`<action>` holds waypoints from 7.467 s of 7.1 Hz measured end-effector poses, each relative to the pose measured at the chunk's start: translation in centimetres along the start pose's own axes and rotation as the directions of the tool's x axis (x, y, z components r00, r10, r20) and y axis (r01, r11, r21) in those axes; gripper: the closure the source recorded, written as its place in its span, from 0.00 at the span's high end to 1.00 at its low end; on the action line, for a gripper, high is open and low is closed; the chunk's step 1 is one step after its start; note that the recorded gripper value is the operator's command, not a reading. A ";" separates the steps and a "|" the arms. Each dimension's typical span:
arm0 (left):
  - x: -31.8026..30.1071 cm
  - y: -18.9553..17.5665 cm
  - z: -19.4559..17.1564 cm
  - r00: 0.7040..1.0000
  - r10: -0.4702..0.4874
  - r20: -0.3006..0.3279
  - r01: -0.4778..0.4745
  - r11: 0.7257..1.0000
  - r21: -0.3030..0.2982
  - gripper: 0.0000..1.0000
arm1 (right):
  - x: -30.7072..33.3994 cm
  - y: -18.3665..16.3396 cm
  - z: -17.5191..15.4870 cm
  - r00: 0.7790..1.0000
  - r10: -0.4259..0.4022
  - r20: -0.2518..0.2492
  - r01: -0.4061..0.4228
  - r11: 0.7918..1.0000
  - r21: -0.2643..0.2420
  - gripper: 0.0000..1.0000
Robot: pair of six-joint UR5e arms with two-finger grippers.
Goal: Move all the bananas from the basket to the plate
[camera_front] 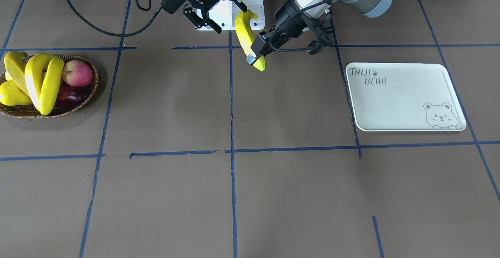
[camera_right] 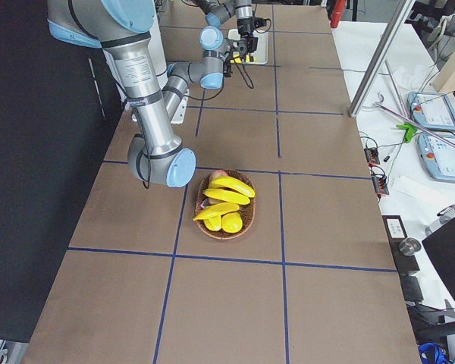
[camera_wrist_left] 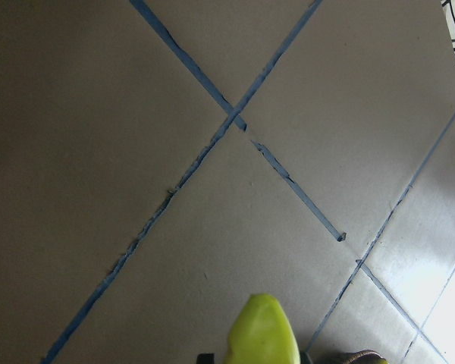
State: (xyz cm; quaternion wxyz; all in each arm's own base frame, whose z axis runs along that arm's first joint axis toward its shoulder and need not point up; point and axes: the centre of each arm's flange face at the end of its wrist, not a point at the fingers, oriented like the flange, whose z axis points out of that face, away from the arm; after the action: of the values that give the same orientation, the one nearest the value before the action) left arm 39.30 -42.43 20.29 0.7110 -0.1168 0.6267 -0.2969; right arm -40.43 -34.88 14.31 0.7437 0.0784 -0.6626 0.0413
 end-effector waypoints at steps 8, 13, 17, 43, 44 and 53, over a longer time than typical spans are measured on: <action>-23.5 -26.6 -10.1 0.930 0.002 0.366 -0.084 0.975 0.206 0.00 | 16.9 -6.8 -7.3 0.815 -0.305 -0.493 0.210 0.948 -0.239 1.00; -32.5 -36.6 -13.2 0.904 -0.007 0.428 -0.118 0.957 0.266 0.99 | 17.8 -6.6 -7.9 0.807 -0.336 -0.486 0.229 0.936 -0.268 1.00; -34.9 -37.2 -14.1 0.912 0.148 0.384 -0.214 0.968 0.135 1.00 | 18.1 -6.3 -8.9 0.808 -0.329 -0.489 0.224 0.939 -0.262 1.00; -29.8 -32.0 -19.7 0.938 0.270 0.216 -0.288 0.956 0.055 1.00 | 28.0 -3.1 -14.1 0.576 -0.324 -0.750 0.198 0.946 -0.256 0.08; -29.3 -31.6 -19.8 0.933 0.304 0.195 -0.319 0.946 0.053 1.00 | 25.7 -3.7 -15.0 0.641 -0.303 -0.705 0.186 0.953 -0.240 0.08; -10.9 -17.5 -8.1 0.960 0.279 -0.035 -0.281 0.955 -0.092 1.00 | 17.9 -4.7 -7.2 1.000 0.004 0.025 -0.006 0.997 0.074 0.04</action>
State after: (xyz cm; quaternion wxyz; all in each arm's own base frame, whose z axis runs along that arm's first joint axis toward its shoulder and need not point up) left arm 26.31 -48.54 37.16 0.7327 -0.0581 0.6580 -0.1640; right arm -30.44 -39.06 30.95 0.7319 0.1047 -0.6700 0.0664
